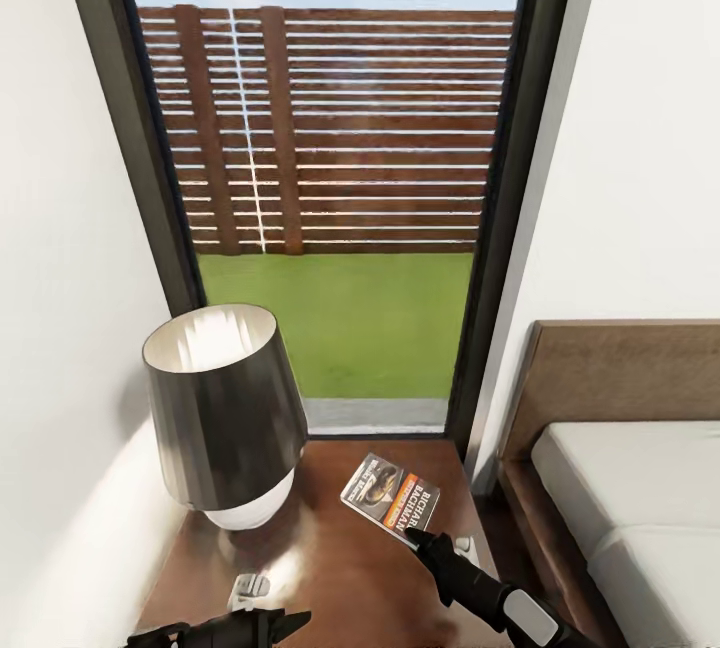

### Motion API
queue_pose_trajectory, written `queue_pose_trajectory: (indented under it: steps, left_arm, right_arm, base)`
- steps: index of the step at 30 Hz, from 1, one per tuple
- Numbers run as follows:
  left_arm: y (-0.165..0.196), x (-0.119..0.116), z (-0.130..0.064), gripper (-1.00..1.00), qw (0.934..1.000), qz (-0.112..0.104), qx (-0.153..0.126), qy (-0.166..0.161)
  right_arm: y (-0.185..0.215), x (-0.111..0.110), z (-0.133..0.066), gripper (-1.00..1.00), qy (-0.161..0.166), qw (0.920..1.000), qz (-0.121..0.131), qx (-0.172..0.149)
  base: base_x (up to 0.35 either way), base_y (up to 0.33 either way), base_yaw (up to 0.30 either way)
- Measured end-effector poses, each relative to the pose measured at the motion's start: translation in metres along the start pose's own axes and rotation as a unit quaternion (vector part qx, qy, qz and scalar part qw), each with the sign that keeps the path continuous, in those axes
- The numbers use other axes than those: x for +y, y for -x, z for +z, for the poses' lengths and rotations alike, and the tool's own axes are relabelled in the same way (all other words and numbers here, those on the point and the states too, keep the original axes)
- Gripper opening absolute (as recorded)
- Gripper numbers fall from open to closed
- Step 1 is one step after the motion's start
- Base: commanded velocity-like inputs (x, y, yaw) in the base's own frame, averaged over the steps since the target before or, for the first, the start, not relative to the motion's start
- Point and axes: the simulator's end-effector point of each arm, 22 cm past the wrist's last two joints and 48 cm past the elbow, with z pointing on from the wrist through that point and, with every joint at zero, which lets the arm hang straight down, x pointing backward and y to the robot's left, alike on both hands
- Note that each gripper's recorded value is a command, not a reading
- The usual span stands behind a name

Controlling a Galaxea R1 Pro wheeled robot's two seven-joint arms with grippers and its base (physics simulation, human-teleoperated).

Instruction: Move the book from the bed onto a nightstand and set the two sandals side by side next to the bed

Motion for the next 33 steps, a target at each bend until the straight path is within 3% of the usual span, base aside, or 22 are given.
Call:
queue_pose_trajectory:
  steps: [13, 22, 33]
  left_arm:
    - [-0.017, 0.019, 0.011, 1.0, 1.0, 0.0, 0.0, 0.0]
    - [-0.017, 0.019, 0.011, 1.0, 1.0, 0.0, 0.0, 0.0]
    - [-0.032, 0.036, 0.019, 1.0, 1.0, 0.0, 0.0, 0.0]
  right_arm:
    - [-0.002, -0.027, 0.007, -1.0, 0.0, 1.0, 0.0, 0.0]
    - [-0.002, -0.026, 0.007, -1.0, 0.001, 1.0, 0.0, 0.0]
    - [-0.004, -0.05, 0.013, -1.0, 0.0, 1.0, 0.0, 0.0]
  base:
    - [0.0, 0.0, 0.0]
    - [0.0, 0.0, 0.0]
    - [0.0, 0.0, 0.0]
